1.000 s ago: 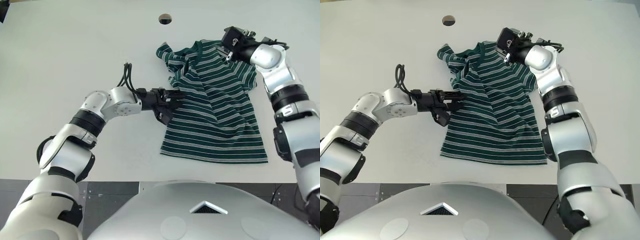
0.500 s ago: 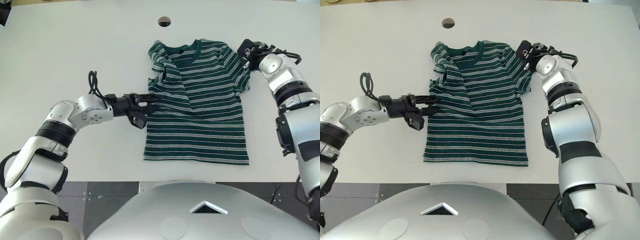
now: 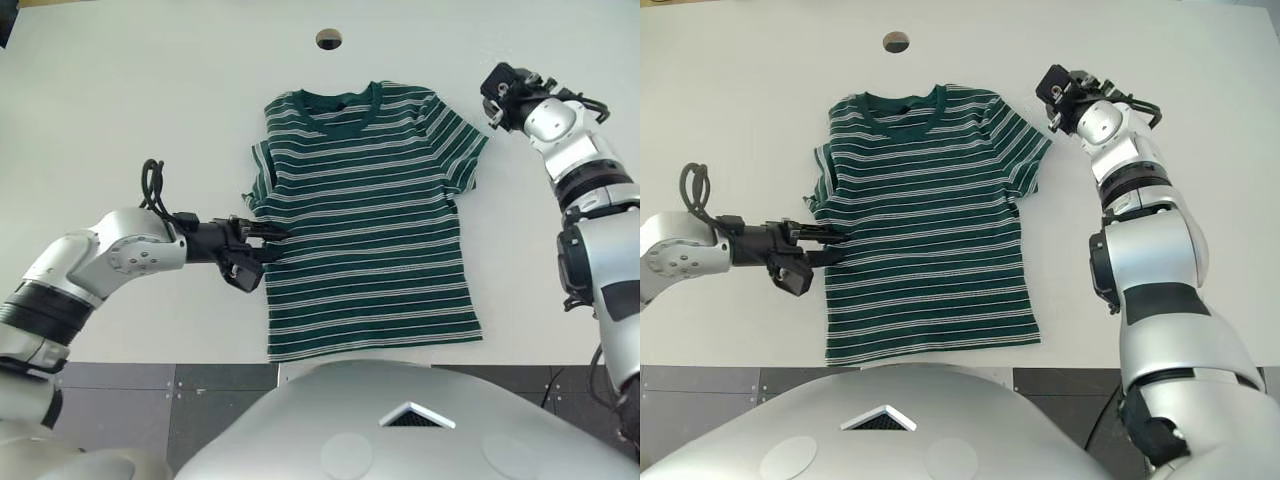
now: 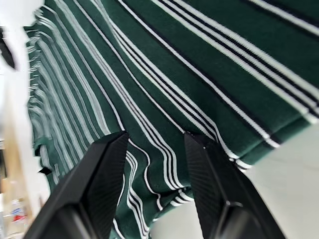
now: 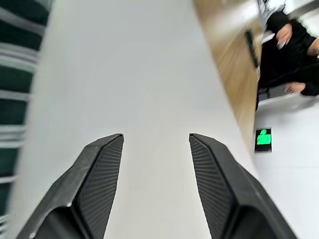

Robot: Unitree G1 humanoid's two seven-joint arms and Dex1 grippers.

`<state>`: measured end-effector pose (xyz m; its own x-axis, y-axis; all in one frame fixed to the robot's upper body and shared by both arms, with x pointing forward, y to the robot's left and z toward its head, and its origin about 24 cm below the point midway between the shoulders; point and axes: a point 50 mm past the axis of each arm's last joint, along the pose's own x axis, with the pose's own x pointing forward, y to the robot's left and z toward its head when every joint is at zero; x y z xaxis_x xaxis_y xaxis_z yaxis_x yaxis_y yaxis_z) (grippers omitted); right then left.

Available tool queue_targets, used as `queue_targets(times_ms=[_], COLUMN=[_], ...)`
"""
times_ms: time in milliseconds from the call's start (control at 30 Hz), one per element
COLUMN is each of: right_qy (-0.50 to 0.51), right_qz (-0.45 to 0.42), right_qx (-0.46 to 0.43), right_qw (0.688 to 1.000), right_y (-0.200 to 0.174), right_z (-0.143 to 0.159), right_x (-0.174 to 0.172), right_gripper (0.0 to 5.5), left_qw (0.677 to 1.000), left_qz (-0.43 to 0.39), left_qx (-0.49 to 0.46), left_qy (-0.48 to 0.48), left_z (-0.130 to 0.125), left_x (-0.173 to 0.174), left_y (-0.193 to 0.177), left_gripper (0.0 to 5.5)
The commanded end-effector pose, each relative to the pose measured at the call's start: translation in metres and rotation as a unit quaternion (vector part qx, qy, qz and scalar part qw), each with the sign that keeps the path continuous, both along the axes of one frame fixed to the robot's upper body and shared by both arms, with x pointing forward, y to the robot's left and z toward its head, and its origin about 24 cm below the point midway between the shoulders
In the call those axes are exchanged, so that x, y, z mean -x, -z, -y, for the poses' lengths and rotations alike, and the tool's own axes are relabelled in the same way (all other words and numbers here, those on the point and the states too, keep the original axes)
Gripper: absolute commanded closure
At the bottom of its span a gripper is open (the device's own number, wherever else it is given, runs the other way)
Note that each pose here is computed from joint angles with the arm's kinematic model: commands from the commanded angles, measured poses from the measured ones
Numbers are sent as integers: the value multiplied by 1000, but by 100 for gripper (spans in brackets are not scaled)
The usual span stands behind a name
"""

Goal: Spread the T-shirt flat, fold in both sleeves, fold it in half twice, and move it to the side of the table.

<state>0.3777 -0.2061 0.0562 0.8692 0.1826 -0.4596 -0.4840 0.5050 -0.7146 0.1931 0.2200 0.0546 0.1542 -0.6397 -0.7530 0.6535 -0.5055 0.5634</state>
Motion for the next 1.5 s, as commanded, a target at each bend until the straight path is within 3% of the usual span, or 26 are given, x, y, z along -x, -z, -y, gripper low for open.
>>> queue_targets(times_ms=[33, 267, 467, 700, 1233, 1500], right_qy=[-51, -133, -178, -185, -182, -180], right_qz=[58, 106, 115, 114, 97, 91], right_qx=[-41, -86, -109, -110, -106, -109], right_qw=[996, 982, 971, 970, 973, 973], right_y=[-29, -43, -42, -41, -34, -32], right_z=[-23, -53, -77, -78, -77, -76], right_x=[-13, -11, -6, -3, -1, -1], right_gripper=[305, 305, 305, 305, 305, 305], left_qw=[980, 968, 986, 993, 981, 963], left_qz=[-118, -122, -83, -30, 152, 208], left_qx=[-156, -214, -143, -115, 19, 74], left_qy=[-20, -55, -23, -21, -116, -156], left_z=[-35, -62, -38, -21, -46, -47], left_x=[34, 32, 25, 10, -50, -69], left_y=[31, 41, 31, -8, -32, -78], left_gripper=[339, 339, 339, 339, 339, 339])
